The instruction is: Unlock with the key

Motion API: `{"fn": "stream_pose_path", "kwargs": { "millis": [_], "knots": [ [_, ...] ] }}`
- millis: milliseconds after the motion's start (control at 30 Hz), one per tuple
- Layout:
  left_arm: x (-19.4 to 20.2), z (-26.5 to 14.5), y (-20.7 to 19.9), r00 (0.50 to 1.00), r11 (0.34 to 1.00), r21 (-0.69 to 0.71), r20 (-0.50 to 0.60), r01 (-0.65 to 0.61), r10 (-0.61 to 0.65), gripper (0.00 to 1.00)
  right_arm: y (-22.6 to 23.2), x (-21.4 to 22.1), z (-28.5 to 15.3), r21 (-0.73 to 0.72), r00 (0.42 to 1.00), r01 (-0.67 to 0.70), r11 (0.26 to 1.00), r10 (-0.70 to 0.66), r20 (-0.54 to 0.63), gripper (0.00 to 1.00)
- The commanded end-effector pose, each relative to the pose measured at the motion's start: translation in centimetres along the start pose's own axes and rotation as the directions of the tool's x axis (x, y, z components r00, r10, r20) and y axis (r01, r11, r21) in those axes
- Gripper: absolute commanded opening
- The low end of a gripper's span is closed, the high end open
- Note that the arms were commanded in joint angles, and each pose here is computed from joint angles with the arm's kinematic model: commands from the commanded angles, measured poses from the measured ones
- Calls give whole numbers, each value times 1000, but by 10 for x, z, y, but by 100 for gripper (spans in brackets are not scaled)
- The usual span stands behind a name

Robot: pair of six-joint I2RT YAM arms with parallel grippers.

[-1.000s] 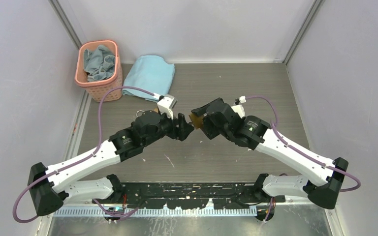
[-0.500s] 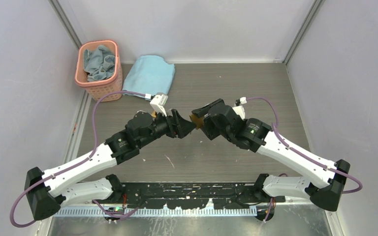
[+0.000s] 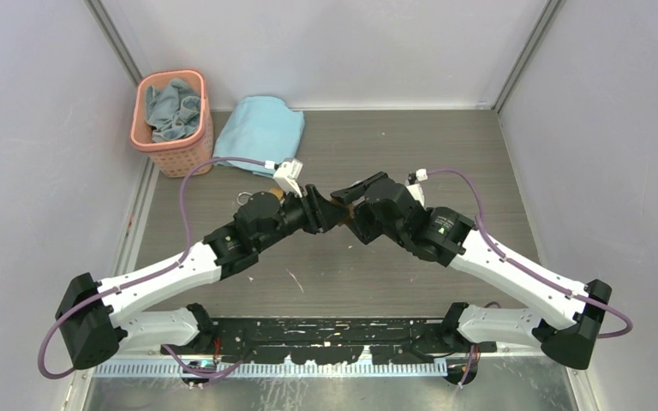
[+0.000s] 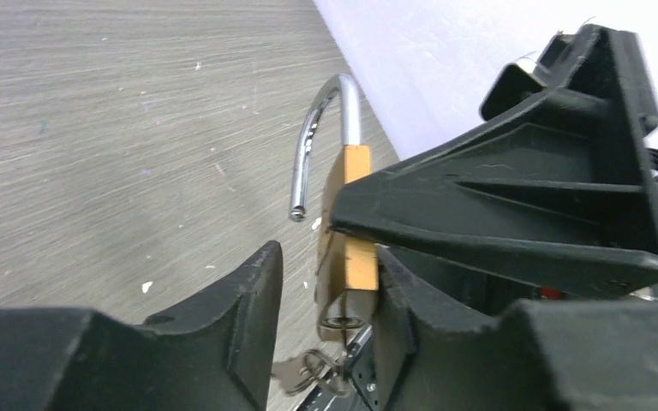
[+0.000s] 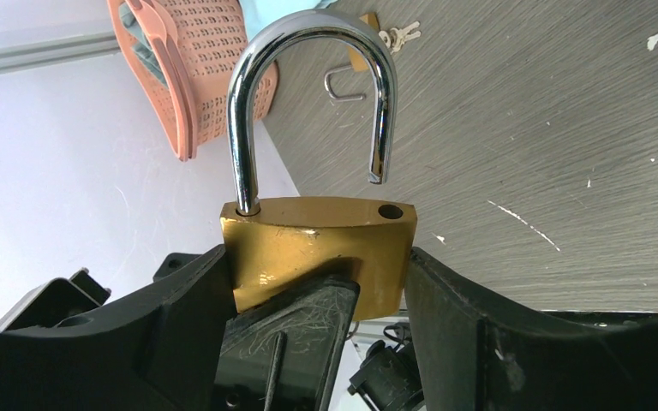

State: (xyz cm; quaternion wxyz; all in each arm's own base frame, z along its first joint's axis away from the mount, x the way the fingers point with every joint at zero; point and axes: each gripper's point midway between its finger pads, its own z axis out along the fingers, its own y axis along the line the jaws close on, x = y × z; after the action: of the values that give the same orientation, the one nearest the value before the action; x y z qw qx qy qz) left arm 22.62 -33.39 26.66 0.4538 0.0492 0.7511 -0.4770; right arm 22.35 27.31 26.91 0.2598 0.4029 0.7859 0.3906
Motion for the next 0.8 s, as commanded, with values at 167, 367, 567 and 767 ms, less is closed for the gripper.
{"fn": "stream_pose_path", "kwargs": {
  "millis": [167,367,567,767],
  "knots": [
    [-20,6,-15,997,998,62,79,9,-14,1,54,-4,-30,-206,996,-91,974,86,-36,1],
    [-18,2,-12,997,998,57,82,-20,16,0,39,-21,-29,-159,994,-82,984,91,54,47],
    [-5,-10,-1,988,987,76,75,-139,133,0,15,-43,-28,-79,984,-46,996,59,171,100],
    [7,-25,11,967,964,89,78,-250,243,0,-11,-47,-20,10,979,-10,1000,8,203,100]
  ]
}}
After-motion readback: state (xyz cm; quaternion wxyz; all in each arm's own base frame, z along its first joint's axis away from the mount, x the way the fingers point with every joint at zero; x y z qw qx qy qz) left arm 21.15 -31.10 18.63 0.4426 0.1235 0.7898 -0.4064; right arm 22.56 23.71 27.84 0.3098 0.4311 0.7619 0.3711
